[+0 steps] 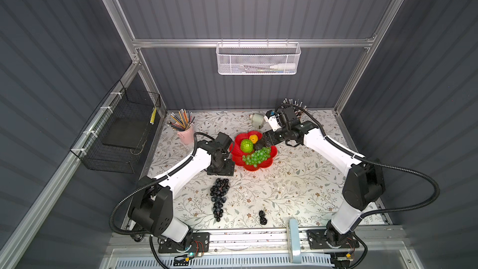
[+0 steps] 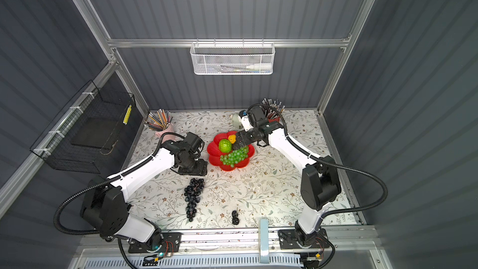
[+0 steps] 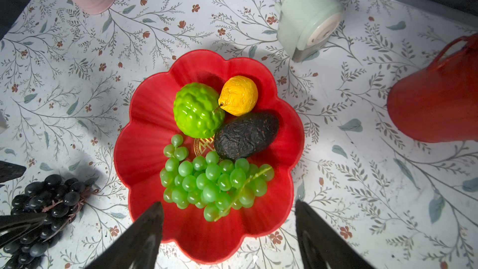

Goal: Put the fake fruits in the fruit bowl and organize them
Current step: 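Lower the left gripper onto the black grapes while the right gripper withdraws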

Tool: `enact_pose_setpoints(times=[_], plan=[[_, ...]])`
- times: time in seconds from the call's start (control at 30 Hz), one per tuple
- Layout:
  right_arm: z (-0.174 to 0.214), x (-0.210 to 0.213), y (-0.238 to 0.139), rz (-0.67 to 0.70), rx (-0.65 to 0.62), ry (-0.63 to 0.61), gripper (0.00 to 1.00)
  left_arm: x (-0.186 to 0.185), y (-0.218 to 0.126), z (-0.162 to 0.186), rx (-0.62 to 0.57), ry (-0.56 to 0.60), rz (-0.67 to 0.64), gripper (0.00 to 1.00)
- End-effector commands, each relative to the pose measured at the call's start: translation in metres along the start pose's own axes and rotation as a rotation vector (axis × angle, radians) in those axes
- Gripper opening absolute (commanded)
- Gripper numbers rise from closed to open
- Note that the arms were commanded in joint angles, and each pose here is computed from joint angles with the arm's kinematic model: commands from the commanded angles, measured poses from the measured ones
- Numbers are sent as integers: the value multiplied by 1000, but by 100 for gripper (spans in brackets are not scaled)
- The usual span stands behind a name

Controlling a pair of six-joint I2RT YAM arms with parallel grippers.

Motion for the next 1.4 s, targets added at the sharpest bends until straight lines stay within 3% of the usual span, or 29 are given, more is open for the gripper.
enact_pose_setpoints(times=[0.0, 0.1, 0.4, 0.8, 1.1, 1.37], plan=[[7, 0, -9, 29, -29, 27, 81, 0, 14, 13, 66, 25, -3, 72], [16, 4, -15, 17, -59, 64, 80, -2, 19, 14, 70, 41, -2, 66], [41, 8, -18, 10, -43, 107, 75, -27, 14, 28, 52, 136, 15, 65], [47, 15, -5, -23, -6, 119, 72, -24, 29, 50, 122, 86, -68, 48], [50, 16, 0, -29, -21, 122, 72, -29, 44, 58, 186, 87, -75, 43], [55, 17, 4, -34, -23, 126, 72, -21, 45, 62, 192, 84, -173, 38]])
Point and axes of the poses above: each gripper's point midway between its finger pads, its own y axis out along the fingers, its own x axis along the line the jaws close on, z = x × y, the point moved 3 cm from there along -y, back along the fingers, and after that the axes turned 4 degrees about -y, right-handed, at the moved point
